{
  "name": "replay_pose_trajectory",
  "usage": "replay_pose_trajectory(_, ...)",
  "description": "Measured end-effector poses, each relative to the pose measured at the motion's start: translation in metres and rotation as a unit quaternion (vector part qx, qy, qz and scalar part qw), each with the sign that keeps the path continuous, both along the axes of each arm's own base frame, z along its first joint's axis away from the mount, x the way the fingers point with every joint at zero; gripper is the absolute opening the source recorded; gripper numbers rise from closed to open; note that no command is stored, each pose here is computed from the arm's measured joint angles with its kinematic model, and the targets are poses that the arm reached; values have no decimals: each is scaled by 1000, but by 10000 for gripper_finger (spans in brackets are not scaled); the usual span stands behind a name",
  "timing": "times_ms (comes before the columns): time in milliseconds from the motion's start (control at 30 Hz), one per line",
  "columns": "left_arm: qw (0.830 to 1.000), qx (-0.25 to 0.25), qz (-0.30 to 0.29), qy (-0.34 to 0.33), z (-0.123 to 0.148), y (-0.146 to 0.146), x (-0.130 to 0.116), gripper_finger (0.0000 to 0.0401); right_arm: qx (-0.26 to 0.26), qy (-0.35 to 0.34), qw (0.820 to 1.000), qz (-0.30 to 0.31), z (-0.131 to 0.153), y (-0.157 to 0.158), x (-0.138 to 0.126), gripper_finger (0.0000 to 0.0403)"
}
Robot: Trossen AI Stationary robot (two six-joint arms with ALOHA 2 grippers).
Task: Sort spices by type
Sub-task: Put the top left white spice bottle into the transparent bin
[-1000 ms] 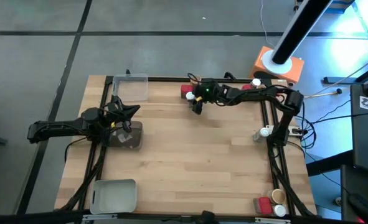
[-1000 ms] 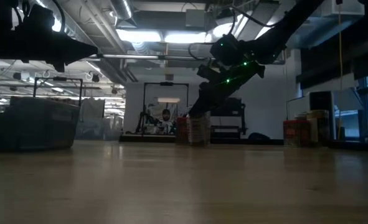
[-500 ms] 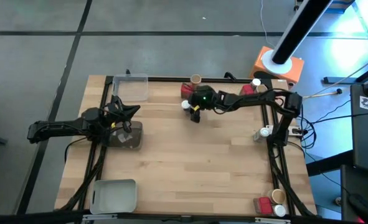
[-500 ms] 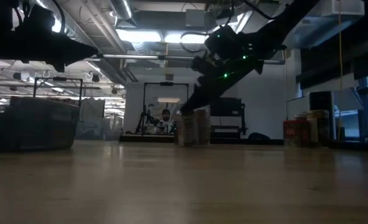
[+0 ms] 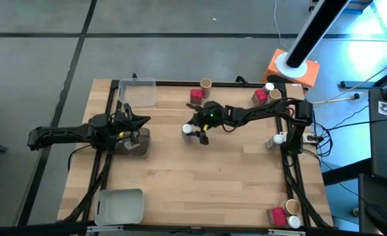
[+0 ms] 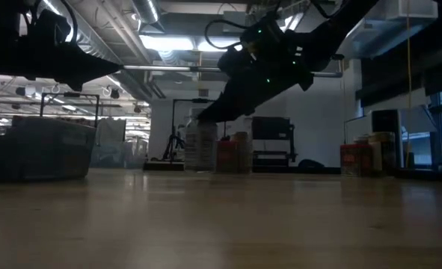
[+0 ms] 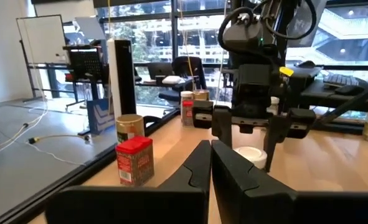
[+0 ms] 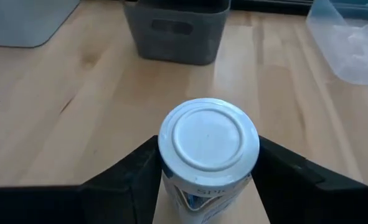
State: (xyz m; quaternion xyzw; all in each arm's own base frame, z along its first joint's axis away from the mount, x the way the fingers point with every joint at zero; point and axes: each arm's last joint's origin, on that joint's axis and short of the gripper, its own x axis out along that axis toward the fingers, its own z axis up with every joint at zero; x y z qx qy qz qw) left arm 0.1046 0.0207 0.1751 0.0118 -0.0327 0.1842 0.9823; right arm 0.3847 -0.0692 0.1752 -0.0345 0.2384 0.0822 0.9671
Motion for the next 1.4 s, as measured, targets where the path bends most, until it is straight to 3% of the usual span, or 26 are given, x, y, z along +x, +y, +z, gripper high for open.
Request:
replay_pose_trajectory(200, 1000, -2, 0, 10, -2, 0, 1, 4, 12, 7, 1000, -3, -6, -1, 1, 219)
replay_pose_trajectory(500, 1000, 4, 0, 15, -2, 0, 2, 10, 8, 16, 1000, -15, -10, -1, 2, 268)
replay_pose_trajectory(733, 1000, 1, 3, 4, 0, 0, 2, 103, 6, 9, 1000, -16, 19, 1, -10, 296)
replay_pose_trajectory(933, 1000, -14, 1, 1, 9, 1, 5, 201, -5, 43, 999, -17, 69, 8, -48, 300)
replay_pose_trajectory(1033, 1000, -22, 1, 20, 14, 1, 11, 239, -12, 59, 998, -28, 80, 11, -67, 300)
replay_pose_trajectory(1200, 998, -31, 2, 62, 30, 4, 30, 272, -29, 75, 995, -56, 71, 15, -96, 300)
replay_pose_trajectory(1400, 992, -37, -8, 119, 50, 5, 70, 268, -45, 82, 992, -82, 36, 18, -118, 301)
